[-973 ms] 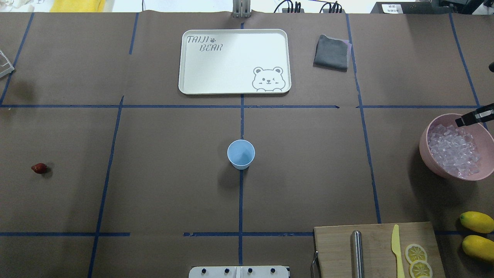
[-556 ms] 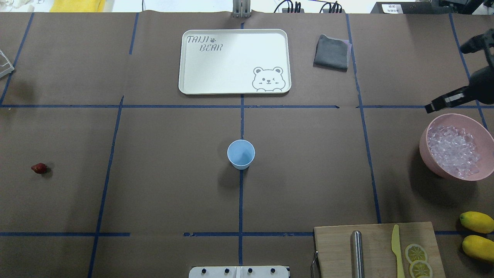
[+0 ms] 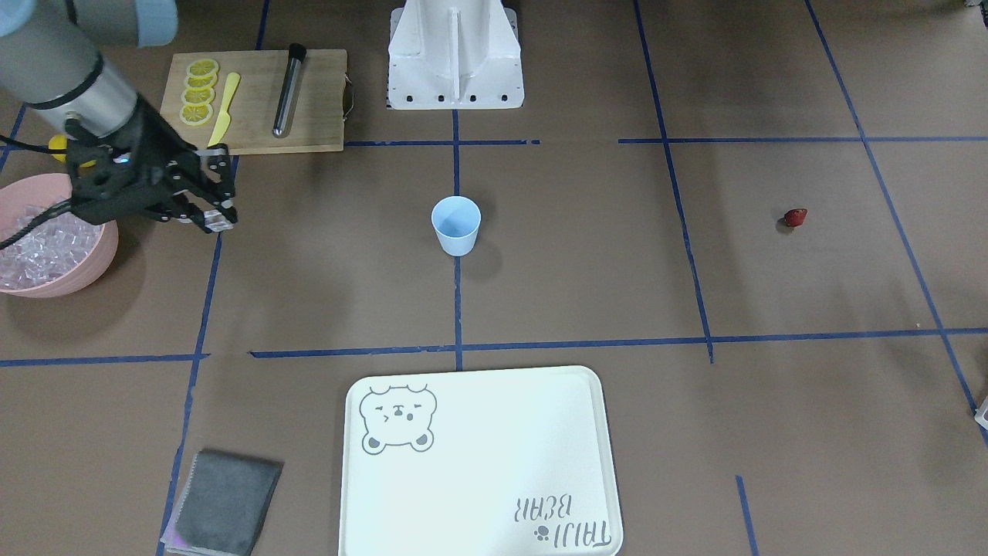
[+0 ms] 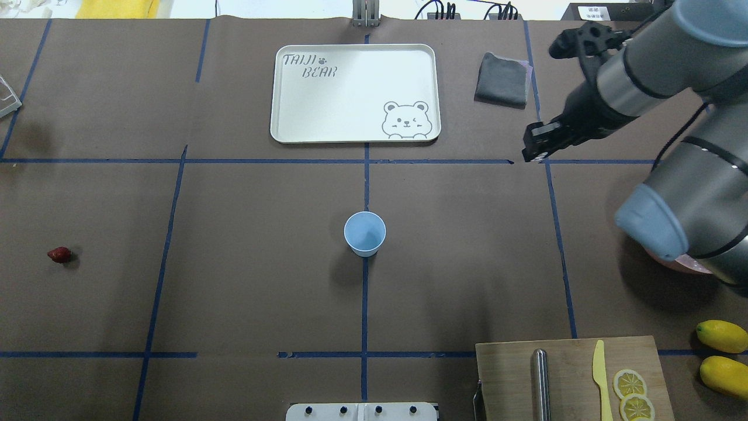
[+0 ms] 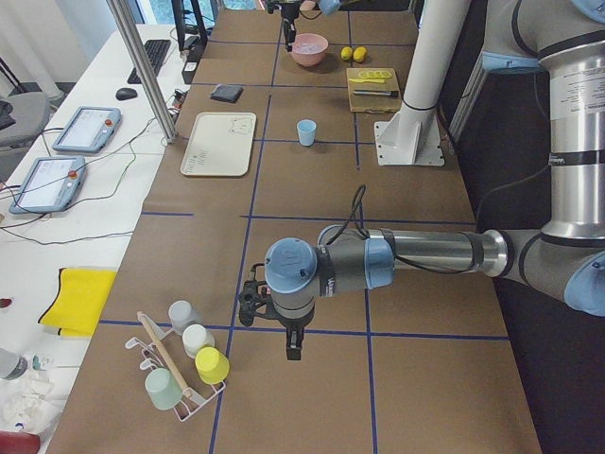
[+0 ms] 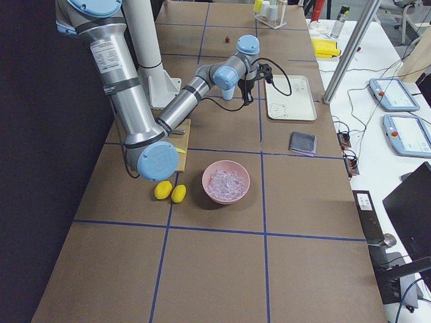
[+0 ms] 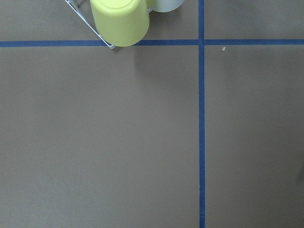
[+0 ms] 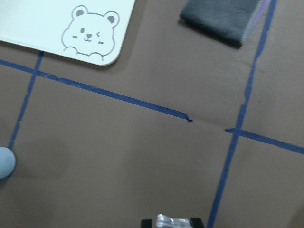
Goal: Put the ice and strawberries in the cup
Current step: 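Lift the ice cube and carry it over the light-blue cup, then open the right gripper to drop the ice cube into the cup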
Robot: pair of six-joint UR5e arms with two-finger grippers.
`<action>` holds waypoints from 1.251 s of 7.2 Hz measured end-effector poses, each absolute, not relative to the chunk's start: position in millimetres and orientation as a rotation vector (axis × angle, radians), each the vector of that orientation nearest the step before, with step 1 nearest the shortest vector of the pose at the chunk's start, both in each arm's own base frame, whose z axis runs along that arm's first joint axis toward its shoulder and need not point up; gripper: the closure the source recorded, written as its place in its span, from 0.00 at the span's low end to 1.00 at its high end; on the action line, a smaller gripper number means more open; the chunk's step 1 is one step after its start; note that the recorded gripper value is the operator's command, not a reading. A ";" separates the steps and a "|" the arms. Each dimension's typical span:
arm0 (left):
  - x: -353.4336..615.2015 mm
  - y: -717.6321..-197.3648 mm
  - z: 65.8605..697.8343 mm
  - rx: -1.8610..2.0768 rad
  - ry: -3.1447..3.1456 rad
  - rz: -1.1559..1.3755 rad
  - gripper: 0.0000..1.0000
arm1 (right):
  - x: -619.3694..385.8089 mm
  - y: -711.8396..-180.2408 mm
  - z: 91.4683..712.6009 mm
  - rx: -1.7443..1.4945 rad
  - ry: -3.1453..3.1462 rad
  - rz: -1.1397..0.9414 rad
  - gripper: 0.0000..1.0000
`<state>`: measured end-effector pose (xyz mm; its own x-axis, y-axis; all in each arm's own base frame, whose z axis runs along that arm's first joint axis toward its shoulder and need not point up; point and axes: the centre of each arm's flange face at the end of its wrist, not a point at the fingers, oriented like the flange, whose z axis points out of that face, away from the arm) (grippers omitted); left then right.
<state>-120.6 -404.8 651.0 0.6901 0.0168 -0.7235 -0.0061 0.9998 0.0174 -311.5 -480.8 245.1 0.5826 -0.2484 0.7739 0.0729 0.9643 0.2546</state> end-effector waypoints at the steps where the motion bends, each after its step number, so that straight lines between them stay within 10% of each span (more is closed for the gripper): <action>1: -120.3 -404.8 650.8 0.015 0.809 0.014 0.00 | -357.5 -469.7 217.0 0.212 -0.917 -0.154 0.96; 9: -118.2 -400.5 655.6 0.000 0.811 0.012 0.00 | -562.2 -400.6 134.6 0.233 -0.800 -0.054 0.77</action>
<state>-118.2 -400.5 655.6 0.6886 0.0102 -0.7251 -0.0105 0.9999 0.0041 -562.2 -400.6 134.6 0.6967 -0.1358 0.7044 -0.0398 0.9731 0.2269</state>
